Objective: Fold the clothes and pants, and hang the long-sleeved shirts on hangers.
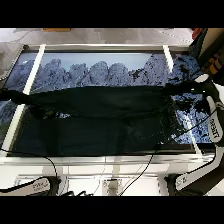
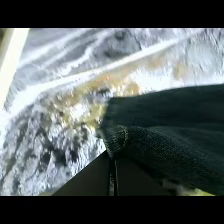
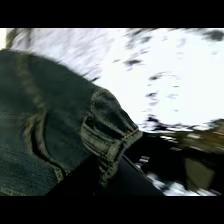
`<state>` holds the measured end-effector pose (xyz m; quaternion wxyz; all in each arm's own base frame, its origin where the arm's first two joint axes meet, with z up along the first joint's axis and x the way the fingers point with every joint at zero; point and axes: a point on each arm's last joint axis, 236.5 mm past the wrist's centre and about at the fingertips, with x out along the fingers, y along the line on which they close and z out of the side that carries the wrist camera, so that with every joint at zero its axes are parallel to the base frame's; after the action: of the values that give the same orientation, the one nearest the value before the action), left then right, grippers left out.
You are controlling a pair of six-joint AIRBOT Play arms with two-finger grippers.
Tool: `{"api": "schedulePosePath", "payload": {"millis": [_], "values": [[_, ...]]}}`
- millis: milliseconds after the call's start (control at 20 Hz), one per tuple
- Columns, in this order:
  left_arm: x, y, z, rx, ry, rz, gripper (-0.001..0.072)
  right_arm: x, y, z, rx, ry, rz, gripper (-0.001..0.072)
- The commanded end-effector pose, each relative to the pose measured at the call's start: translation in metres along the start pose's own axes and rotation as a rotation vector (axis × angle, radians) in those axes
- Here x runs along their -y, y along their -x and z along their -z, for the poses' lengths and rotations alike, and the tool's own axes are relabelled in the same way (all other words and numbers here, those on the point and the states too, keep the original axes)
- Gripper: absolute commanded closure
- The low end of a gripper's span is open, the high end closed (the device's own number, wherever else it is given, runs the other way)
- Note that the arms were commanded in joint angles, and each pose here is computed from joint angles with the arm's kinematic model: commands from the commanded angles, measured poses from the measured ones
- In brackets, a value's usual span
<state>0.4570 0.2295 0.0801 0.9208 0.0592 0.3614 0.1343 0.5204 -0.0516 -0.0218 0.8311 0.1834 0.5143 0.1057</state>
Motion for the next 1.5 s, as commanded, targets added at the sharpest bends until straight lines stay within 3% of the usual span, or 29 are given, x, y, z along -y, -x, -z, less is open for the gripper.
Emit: {"api": "schedulePosePath", "payload": {"millis": [0,200,650,750,950,1050,1150,1250,1450], "values": [[0.007,0.001,-0.006,0.027,0.056,0.029,0.0690,0.046,0.035,-0.008,0.040,-0.087,0.111,0.0678],[0.036,-0.025,0.026,-0.045,0.164,0.121,0.0689,0.067,0.044,-0.007,0.054,-0.140,0.130,0.0678],[0.082,-0.062,0.069,-0.176,0.137,0.207,0.0687,0.074,0.045,-0.012,0.076,-0.126,0.163,0.0678],[0.075,-0.063,0.038,-0.069,0.171,0.176,0.0688,0.075,0.045,-0.011,0.075,-0.125,0.164,0.0678],[0.050,-0.018,-0.132,0.461,0.308,0.067,0.0689,0.074,0.045,-0.011,0.074,-0.126,0.163,0.0678],[0.053,0.031,-0.206,0.676,0.205,0.016,0.0689,0.074,0.045,-0.010,0.067,-0.126,0.161,0.0678],[0.082,0.054,-0.227,0.689,0.043,0.042,0.0690,0.072,0.044,-0.007,0.055,-0.127,0.156,0.0678],[0.114,0.029,-0.180,0.474,-0.127,0.113,0.0691,0.071,0.044,-0.003,0.040,-0.127,0.153,0.0678],[0.099,-0.048,0.019,-0.075,-0.337,0.128,0.0691,0.072,0.044,-0.002,0.033,-0.125,0.156,0.0678]]}}
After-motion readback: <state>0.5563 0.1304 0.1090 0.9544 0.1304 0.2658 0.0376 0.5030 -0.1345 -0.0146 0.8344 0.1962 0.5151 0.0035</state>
